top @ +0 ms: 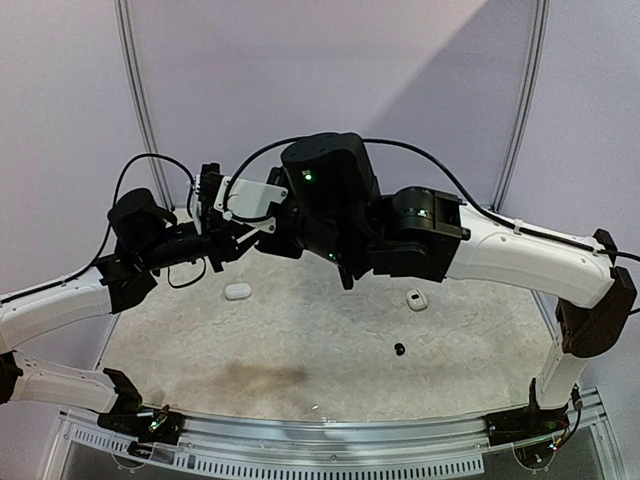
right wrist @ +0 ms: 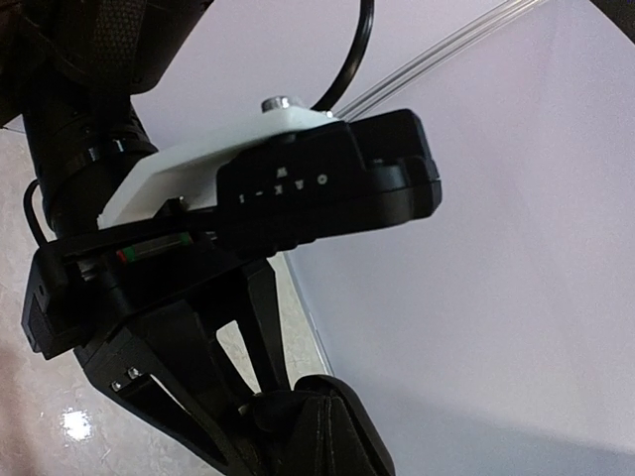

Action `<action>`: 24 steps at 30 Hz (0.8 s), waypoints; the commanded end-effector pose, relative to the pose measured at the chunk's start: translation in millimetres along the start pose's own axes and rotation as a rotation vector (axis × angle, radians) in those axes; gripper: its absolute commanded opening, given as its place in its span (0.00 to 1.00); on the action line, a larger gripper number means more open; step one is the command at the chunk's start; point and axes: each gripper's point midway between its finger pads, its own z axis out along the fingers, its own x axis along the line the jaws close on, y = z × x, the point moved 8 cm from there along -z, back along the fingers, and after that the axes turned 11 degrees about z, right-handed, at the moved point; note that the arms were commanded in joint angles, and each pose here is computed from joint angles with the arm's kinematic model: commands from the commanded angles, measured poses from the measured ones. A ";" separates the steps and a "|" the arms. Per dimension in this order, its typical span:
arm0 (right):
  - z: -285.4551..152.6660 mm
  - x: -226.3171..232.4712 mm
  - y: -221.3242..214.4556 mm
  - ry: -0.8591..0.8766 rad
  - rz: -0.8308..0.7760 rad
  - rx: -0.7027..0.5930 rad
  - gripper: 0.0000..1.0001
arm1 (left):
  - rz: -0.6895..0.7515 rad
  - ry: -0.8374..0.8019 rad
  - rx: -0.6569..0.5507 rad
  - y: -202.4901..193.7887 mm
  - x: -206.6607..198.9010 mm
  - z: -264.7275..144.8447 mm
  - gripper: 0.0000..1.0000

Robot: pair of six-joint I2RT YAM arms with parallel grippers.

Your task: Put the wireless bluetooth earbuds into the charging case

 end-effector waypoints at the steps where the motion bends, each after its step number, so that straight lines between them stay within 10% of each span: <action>1: 9.1 8.6 -4.2 -0.026 -0.035 0.045 0.00 | 0.013 0.010 -0.012 8.1 0.0 -1.1 0.00; 24: 28.3 23.1 -24.3 -0.093 -0.046 0.172 0.00 | 0.029 0.065 -0.015 9.7 4.9 -0.6 0.00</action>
